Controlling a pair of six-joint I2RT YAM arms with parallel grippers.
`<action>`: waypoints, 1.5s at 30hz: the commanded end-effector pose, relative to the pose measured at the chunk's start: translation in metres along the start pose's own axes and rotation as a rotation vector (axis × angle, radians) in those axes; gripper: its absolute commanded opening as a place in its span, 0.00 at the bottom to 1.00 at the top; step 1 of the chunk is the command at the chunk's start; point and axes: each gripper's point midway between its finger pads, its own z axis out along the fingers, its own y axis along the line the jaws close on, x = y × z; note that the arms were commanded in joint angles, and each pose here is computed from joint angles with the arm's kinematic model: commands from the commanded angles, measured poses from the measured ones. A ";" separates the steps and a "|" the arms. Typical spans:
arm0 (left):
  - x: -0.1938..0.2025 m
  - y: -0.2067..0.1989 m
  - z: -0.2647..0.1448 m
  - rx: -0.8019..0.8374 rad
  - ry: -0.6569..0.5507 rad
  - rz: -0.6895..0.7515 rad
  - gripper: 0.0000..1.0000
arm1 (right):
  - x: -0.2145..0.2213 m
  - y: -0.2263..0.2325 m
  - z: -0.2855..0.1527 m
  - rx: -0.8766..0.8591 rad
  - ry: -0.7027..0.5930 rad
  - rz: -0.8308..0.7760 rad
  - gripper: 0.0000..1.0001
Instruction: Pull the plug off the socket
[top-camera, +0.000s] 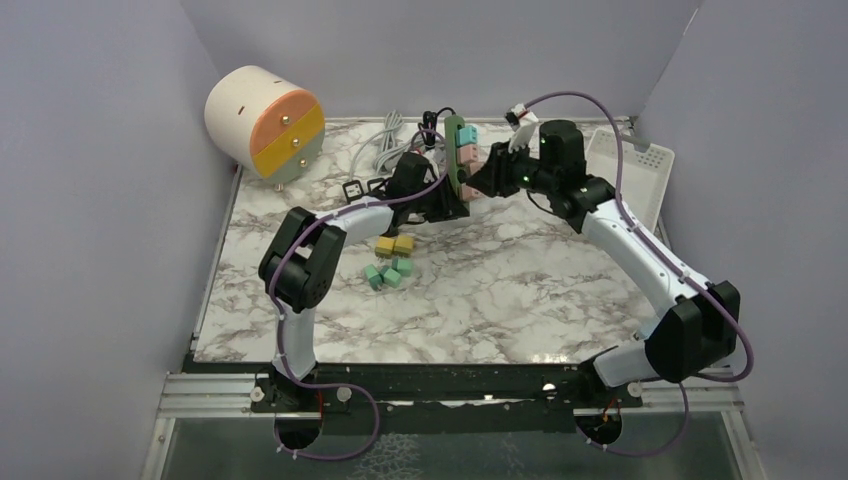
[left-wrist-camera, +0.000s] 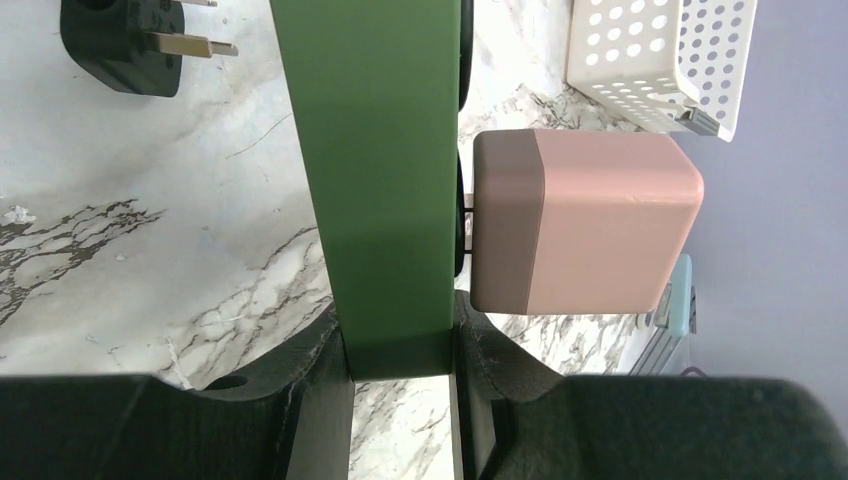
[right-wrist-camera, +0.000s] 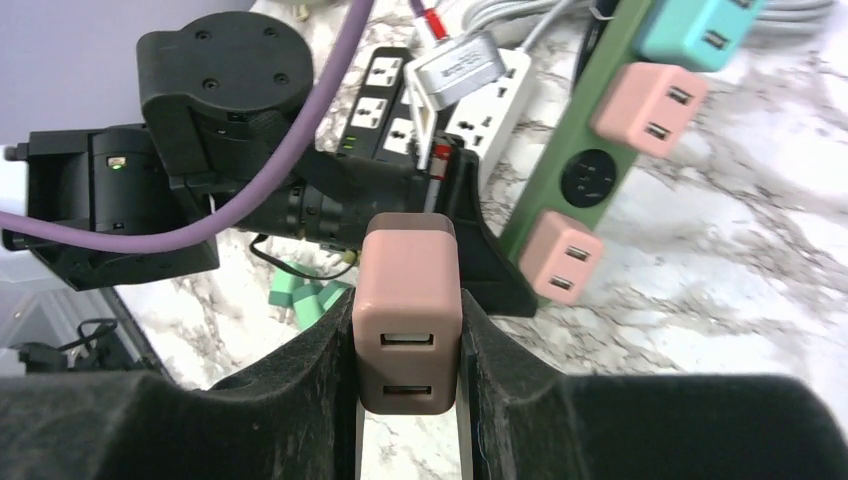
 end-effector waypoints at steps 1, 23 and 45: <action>-0.033 -0.025 -0.003 0.068 -0.109 0.091 0.00 | 0.005 -0.010 -0.024 0.086 -0.005 0.003 0.01; -0.074 -0.018 -0.047 0.086 -0.110 0.248 0.00 | 0.201 0.025 0.005 -0.242 0.641 0.124 0.10; -0.080 -0.002 -0.055 0.056 -0.123 0.241 0.00 | 0.104 0.006 0.036 -0.015 0.343 -0.011 0.89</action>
